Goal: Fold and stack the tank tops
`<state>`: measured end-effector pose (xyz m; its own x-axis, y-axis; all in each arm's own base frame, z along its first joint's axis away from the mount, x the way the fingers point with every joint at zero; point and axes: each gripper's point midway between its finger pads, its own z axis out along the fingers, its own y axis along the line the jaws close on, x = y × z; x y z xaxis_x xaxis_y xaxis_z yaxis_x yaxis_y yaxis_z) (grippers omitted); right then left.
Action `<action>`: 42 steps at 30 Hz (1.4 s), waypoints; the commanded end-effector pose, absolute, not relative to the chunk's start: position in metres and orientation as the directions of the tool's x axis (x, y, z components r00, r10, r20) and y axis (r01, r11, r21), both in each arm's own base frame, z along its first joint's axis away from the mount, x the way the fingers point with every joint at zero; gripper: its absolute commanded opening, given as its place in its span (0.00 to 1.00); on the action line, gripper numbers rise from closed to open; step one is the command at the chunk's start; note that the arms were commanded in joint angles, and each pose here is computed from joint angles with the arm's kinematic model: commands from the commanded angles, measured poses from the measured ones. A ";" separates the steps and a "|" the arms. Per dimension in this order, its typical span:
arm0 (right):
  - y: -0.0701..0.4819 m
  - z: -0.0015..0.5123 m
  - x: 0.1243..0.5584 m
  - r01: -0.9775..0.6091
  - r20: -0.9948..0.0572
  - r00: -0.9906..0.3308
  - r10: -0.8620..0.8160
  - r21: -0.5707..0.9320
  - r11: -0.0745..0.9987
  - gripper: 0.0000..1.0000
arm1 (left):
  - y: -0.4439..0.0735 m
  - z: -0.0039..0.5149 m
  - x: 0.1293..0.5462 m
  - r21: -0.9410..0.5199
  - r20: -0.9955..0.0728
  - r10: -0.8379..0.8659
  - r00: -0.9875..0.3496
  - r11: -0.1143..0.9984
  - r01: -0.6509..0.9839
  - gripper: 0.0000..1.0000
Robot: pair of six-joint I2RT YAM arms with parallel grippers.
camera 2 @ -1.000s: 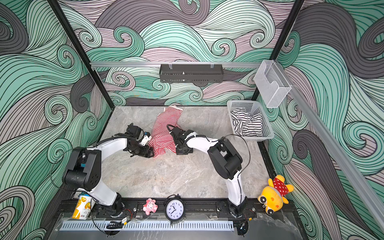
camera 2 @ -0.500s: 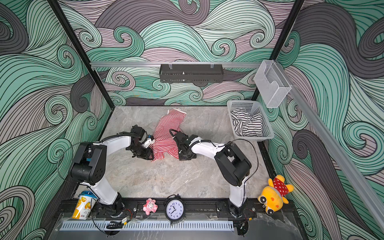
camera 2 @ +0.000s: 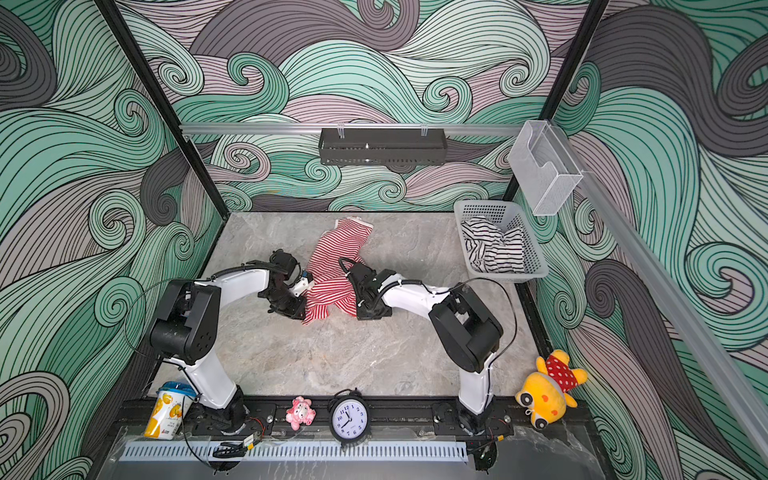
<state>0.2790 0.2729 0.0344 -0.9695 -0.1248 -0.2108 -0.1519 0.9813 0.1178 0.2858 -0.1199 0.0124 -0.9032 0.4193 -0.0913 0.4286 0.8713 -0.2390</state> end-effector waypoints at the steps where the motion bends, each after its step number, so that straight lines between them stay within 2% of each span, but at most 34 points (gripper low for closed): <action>1: 0.272 0.043 0.278 -0.140 -0.225 -0.968 -0.110 0.122 0.983 0.00 | -0.111 0.007 0.275 -0.207 -0.021 0.451 -0.892 0.871 0.445 0.00; 12: 0.268 0.047 0.268 -0.157 -0.218 -0.967 -0.128 0.120 0.980 0.00 | -0.052 0.019 0.305 0.065 -0.047 0.511 -0.858 0.859 0.508 0.00; 20: 0.245 0.051 0.268 -0.158 -0.238 -0.959 -0.152 0.003 0.988 0.00 | -0.015 0.025 0.321 0.141 -0.040 0.529 -0.848 0.843 0.520 0.00; 25: 0.251 0.050 0.267 -0.170 -0.234 -0.959 -0.158 0.032 0.985 0.00 | -0.003 0.038 0.328 0.104 -0.082 0.490 -0.868 0.870 0.482 0.00; 26: 0.255 0.050 0.267 -0.174 -0.233 -0.959 -0.159 0.045 0.984 0.00 | -0.004 0.041 0.328 0.087 -0.091 0.480 -0.873 0.877 0.473 0.02; 30: 0.266 0.048 0.264 -0.189 -0.228 -0.959 -0.170 0.064 0.980 0.00 | -0.016 0.046 0.313 -0.028 -0.113 0.447 -0.887 0.891 0.453 0.38; 32: 0.271 0.045 0.263 -0.196 -0.224 -0.958 -0.177 0.065 0.979 0.00 | -0.020 0.045 0.305 -0.062 -0.117 0.435 -0.893 0.894 0.444 0.47; 37: 0.276 0.041 0.262 -0.204 -0.216 -0.959 -0.185 0.067 0.977 0.00 | -0.010 0.035 0.297 -0.072 -0.110 0.395 -0.912 0.912 0.404 0.50; 42: 0.273 0.042 0.262 -0.204 -0.218 -0.958 -0.188 0.055 0.977 0.00 | -0.001 0.027 0.293 -0.104 -0.094 0.370 -0.924 0.920 0.379 0.48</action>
